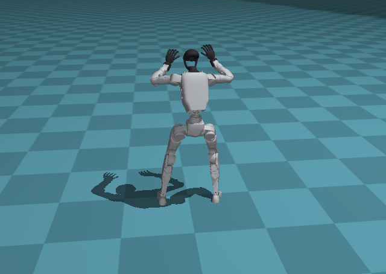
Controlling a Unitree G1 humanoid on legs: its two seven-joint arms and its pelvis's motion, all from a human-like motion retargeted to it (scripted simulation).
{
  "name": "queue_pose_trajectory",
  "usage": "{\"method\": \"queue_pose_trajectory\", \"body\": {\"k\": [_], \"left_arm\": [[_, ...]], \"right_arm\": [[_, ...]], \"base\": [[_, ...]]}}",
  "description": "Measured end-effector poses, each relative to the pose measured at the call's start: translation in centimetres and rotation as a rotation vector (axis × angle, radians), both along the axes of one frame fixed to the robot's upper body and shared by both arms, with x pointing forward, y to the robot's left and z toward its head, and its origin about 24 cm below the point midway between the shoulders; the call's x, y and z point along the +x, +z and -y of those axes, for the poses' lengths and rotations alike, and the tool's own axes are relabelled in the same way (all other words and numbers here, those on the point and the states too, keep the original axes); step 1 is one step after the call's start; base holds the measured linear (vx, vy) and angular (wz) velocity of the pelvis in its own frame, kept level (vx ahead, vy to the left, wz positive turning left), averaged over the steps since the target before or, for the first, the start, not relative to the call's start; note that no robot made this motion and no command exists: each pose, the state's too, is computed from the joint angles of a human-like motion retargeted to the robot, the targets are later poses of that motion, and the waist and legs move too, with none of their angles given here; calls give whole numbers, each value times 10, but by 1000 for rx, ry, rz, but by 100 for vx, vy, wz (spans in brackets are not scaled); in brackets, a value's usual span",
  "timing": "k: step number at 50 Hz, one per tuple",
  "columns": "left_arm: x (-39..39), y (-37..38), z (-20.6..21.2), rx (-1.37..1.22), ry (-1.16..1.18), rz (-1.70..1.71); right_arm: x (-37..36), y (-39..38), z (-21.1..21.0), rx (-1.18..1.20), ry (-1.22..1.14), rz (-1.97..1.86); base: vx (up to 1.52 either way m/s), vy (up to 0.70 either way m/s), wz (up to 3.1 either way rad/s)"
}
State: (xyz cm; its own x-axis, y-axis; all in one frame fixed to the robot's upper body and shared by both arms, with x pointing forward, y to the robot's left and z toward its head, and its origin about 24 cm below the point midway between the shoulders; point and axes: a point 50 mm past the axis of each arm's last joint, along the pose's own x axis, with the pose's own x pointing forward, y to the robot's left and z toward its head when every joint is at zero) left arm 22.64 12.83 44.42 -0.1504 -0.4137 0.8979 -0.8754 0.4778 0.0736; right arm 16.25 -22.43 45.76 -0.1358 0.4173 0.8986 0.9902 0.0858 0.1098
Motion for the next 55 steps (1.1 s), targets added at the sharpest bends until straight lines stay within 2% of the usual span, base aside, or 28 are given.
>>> {"method": "queue_pose_trajectory", "body": {"k": [2, 3, 5, 8, 13, 16, 19, 23, 28, 32, 35, 37, 43, 45, 50, 53, 55], "left_arm": [[11, 31, 11, -35, -41, 10], [21, 42, 7, -74, -29, -9], [44, 55, 3, -171, 17, -75], [85, 55, 1, -283, 119, -233], [140, 6, 4, -257, 290, -507], [153, -34, 2, -184, 288, -561], [154, -76, -22, -104, 342, -595], [118, -137, -65, -47, 269, -588], [31, -209, -128, -70, 196, -630], [-40, -228, -155, -129, 233, -651], [-76, -212, -160, -179, 258, -578], [-86, -188, -151, -129, 239, -456], [-68, -101, -93, 5, 54, -127], [-40, -62, -72, 19, 137, -38], [12, 27, -23, -44, 163, -14], [36, 56, -19, -134, 85, -105], [61, 65, -19, -210, 119, -208]], "right_arm": [[32, 25, -14, 36, 68, -40], [56, 40, -34, 39, 107, -79], [90, 57, -60, 44, 71, -161], [134, 57, -72, 95, -20, -317], [173, 27, -63, 210, -1, -506], [179, -3, -53, 222, 98, -535], [184, -50, -63, 216, 259, -572], [163, -120, -30, 227, 326, -580], [81, -203, 45, 332, 232, -571], [0, -211, 76, 385, 151, -508], [-34, -180, 75, 335, 88, -360], [-43, -151, 59, 226, 137, -213], [-27, -63, -3, -28, 261, 48], [-2, -28, -25, -29, 257, 86], [50, 57, -77, 7, 200, 44], [80, 77, -88, 54, 134, -54], [111, 75, -95, 118, 101, -176]], "base": [[-12, -1, -3], [-12, -1, 6], [-12, -1, 6], [-10, -1, 3], [-4, 0, 4], [0, 0, 0], [0, 0, 0], [6, 2, -1], [13, 2, -24], [15, 4, -26], [8, 6, -3], [7, 5, -5], [0, 1, 2], [-13, -1, 31], [-12, -1, 30], [-10, -1, 7], [-11, -2, -7]]}}
